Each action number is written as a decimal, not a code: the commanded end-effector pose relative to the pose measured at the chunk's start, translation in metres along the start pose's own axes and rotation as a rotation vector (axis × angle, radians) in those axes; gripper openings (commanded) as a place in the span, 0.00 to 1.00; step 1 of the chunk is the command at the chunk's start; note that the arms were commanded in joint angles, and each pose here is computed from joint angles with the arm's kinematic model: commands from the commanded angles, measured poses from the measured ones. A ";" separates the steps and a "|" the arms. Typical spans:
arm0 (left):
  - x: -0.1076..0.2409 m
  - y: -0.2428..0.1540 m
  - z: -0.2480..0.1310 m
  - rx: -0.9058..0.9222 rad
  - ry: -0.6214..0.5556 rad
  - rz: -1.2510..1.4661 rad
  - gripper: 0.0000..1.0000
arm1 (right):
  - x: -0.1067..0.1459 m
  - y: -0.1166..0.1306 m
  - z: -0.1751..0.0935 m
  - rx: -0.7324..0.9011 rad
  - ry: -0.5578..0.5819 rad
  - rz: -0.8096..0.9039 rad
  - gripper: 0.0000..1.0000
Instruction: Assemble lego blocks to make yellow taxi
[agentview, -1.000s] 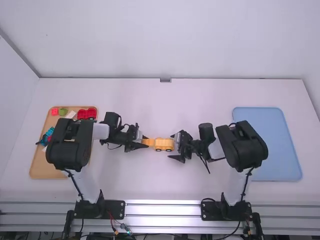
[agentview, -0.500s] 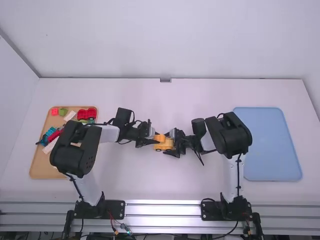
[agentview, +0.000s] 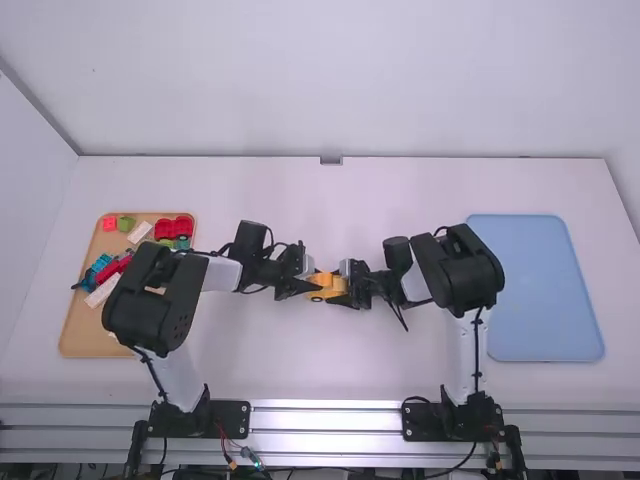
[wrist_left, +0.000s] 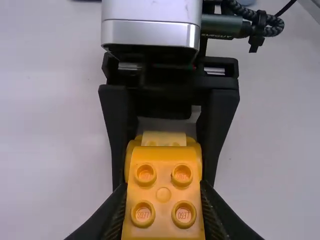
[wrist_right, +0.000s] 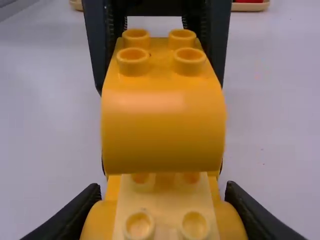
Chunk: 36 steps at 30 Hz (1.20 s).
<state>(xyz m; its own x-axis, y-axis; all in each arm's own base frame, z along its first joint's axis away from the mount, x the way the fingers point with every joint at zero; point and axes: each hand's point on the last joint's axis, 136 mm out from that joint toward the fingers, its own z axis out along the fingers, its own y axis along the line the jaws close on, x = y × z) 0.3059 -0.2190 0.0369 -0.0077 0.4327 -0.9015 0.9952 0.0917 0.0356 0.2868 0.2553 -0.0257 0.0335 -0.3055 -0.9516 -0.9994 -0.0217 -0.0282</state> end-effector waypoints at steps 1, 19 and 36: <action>-0.002 -0.006 0.002 0.019 -0.011 -0.009 0.02 | 0.005 0.003 0.002 -0.012 0.000 0.018 0.43; 0.000 -0.011 0.012 0.068 -0.078 -0.014 0.02 | 0.006 0.003 0.002 -0.013 0.001 0.022 0.42; 0.006 0.001 0.024 -0.004 0.003 0.001 0.02 | 0.009 0.006 0.001 -0.009 0.012 0.029 0.41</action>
<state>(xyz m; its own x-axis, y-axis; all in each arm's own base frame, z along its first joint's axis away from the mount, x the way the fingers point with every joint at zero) 0.3076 -0.2389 0.0262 0.0353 0.4205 -0.9066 0.9954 0.0660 0.0693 0.2869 0.2553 -0.0262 0.0349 -0.3075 -0.9509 -0.9993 -0.0210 -0.0298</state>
